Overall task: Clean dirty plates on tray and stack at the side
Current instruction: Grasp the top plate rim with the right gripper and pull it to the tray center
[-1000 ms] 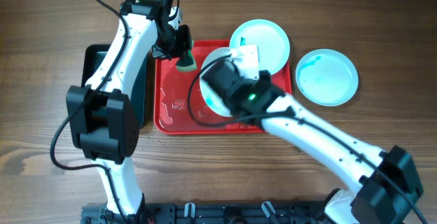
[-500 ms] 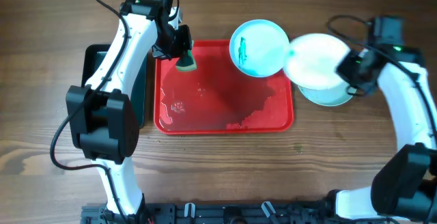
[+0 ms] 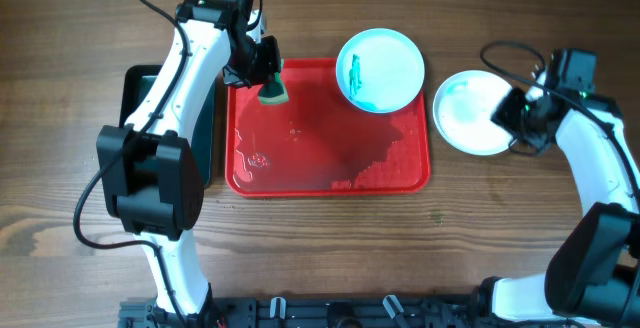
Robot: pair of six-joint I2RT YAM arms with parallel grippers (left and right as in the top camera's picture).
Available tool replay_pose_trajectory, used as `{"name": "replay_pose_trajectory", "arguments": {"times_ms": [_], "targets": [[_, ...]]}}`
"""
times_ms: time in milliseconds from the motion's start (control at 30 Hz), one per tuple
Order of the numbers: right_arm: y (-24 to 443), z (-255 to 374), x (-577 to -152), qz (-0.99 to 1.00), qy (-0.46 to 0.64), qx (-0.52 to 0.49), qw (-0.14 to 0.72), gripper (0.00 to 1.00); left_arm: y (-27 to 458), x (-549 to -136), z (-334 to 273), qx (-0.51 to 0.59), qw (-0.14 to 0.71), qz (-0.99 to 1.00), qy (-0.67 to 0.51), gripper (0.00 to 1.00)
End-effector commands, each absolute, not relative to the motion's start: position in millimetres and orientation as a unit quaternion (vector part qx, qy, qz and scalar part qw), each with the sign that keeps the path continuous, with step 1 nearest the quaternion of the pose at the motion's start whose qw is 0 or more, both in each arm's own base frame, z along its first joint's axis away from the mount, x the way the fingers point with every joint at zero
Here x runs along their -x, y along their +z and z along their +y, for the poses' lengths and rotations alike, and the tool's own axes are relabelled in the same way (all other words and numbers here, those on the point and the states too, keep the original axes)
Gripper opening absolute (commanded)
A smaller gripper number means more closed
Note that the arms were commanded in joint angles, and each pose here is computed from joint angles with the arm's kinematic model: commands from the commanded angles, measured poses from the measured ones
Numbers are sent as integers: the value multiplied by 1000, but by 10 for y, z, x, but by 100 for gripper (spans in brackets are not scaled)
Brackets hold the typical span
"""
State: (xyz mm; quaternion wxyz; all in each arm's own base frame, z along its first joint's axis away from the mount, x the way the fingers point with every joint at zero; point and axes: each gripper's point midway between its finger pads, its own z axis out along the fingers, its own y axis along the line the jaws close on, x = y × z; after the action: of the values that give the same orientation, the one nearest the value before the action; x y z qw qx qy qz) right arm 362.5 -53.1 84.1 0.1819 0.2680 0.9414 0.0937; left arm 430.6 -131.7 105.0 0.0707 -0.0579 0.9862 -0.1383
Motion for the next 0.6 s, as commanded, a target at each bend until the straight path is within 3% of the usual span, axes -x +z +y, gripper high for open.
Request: {"name": "replay_pose_trajectory", "arguments": {"times_ms": [0, 233, 567], "targets": [[1170, 51, -3940, 934, 155, -234, 223, 36, 1116, -4323, -1286, 69, 80, 985, -137, 4], [653, 822, -4239, 940, 155, -219, 212, 34, 1116, -4322, -1286, 69, 80, 985, -137, 4], [30, 962, -4254, 947, 146, -234, 166, 28, 1116, -4322, -1286, 69, 80, 985, -137, 4]]}}
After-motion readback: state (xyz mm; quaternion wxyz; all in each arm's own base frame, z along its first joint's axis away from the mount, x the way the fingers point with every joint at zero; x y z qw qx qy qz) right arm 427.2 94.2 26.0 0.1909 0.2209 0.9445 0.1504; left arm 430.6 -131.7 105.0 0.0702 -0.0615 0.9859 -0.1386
